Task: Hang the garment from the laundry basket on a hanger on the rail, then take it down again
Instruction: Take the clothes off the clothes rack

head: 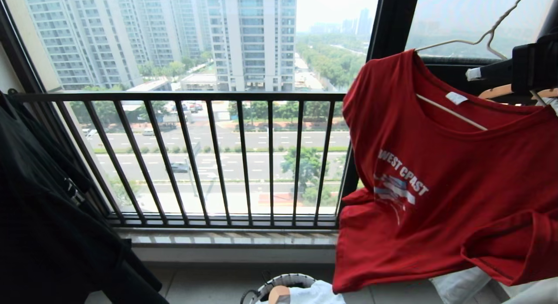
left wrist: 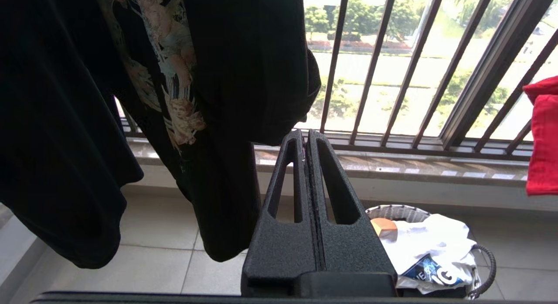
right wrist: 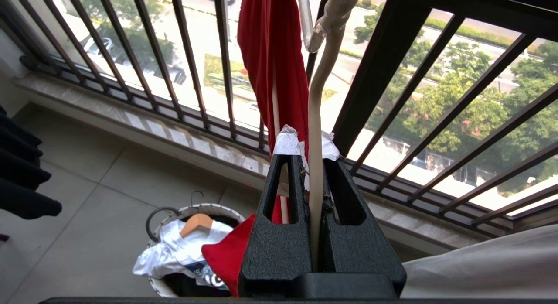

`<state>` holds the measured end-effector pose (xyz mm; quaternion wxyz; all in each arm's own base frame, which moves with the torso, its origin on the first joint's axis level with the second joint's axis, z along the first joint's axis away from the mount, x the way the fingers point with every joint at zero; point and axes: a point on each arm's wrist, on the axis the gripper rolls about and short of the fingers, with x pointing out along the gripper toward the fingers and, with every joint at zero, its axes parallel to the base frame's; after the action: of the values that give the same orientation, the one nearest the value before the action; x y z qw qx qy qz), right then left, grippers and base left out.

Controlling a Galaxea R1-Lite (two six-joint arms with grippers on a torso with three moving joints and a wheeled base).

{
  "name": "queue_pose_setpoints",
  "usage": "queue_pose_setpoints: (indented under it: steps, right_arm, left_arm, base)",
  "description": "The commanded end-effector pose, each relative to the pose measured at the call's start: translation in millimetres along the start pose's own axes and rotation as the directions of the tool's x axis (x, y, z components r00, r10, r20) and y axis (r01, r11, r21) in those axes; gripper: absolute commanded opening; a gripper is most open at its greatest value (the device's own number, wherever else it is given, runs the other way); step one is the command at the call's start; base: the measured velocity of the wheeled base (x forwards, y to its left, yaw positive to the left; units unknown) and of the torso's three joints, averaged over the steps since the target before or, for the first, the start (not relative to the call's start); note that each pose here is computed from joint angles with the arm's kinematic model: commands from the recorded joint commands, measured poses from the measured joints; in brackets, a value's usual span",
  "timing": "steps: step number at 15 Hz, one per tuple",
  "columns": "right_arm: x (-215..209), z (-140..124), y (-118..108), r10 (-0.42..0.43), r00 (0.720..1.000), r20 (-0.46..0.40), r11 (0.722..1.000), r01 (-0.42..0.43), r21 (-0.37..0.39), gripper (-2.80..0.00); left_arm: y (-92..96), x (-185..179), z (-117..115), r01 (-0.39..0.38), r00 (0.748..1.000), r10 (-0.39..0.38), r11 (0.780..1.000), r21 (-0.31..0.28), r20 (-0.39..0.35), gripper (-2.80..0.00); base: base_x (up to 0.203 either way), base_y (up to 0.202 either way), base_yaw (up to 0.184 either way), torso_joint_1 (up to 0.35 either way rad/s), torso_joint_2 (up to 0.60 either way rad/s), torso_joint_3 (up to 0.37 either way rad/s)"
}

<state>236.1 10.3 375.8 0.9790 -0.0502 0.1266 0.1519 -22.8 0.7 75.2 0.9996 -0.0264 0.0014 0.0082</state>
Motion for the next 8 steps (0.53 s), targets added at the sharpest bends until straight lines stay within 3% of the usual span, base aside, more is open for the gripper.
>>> queue_pose_setpoints:
  steps: [1,8]
  right_arm:
    - [-8.6,2.6,2.1,-0.001,1.000,0.019,1.000,0.001,-0.009,-2.80]
    - [-28.0,8.8,6.7,-0.007,0.998,0.068,1.000,0.009,-0.030,-2.80]
  left_arm:
    - [0.0,0.1,0.0,-0.001,1.000,0.001,1.000,-0.001,-0.001,-2.80]
    - [0.0,0.1,0.0,-0.001,1.000,0.001,1.000,-0.001,-0.001,-2.80]
  base:
    - [0.000,0.000,0.000,0.000,0.00,0.000]
    - [0.000,0.000,0.000,0.000,0.00,0.000]
